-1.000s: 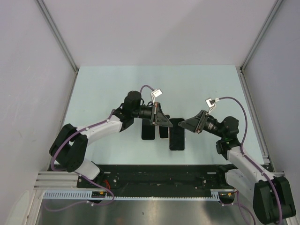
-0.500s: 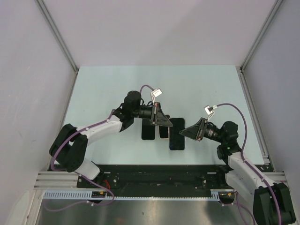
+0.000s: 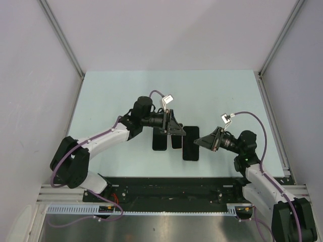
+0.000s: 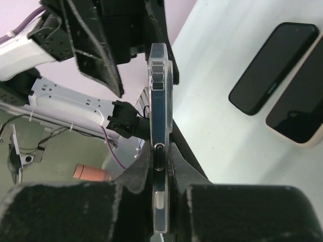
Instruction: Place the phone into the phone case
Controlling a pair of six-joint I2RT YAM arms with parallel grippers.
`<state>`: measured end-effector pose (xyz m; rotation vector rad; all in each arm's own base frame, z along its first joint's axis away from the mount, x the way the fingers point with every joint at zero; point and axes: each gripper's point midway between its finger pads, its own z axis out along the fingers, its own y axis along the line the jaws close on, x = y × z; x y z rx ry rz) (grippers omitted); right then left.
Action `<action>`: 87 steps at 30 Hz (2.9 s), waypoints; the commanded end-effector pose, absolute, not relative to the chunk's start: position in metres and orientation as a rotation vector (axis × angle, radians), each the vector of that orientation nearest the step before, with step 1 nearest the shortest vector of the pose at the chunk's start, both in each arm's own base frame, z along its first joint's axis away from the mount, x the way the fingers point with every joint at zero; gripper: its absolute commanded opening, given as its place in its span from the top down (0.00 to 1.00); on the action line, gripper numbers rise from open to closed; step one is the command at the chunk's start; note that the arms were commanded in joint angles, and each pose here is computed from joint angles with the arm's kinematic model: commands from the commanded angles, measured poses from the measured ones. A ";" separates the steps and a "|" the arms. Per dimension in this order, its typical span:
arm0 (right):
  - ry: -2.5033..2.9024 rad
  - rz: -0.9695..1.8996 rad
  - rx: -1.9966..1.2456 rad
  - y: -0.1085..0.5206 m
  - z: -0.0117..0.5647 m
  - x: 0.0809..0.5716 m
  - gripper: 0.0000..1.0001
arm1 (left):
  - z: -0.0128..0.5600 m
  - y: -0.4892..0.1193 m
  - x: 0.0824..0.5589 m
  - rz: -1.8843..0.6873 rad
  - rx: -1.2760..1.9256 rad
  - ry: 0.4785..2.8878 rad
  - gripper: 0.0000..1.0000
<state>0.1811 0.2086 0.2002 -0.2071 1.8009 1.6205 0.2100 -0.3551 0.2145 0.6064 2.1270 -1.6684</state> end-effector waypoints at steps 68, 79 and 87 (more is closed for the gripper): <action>2.074 0.727 0.179 0.120 0.226 0.219 0.00 | 0.288 -0.223 0.215 -0.827 0.601 1.800 0.00; 1.791 0.693 0.178 0.094 0.278 0.185 0.00 | 0.316 -0.211 0.201 -0.845 0.568 1.625 0.00; 1.803 0.706 0.177 0.097 0.277 0.188 0.00 | 0.316 -0.211 0.202 -0.843 0.567 1.625 0.00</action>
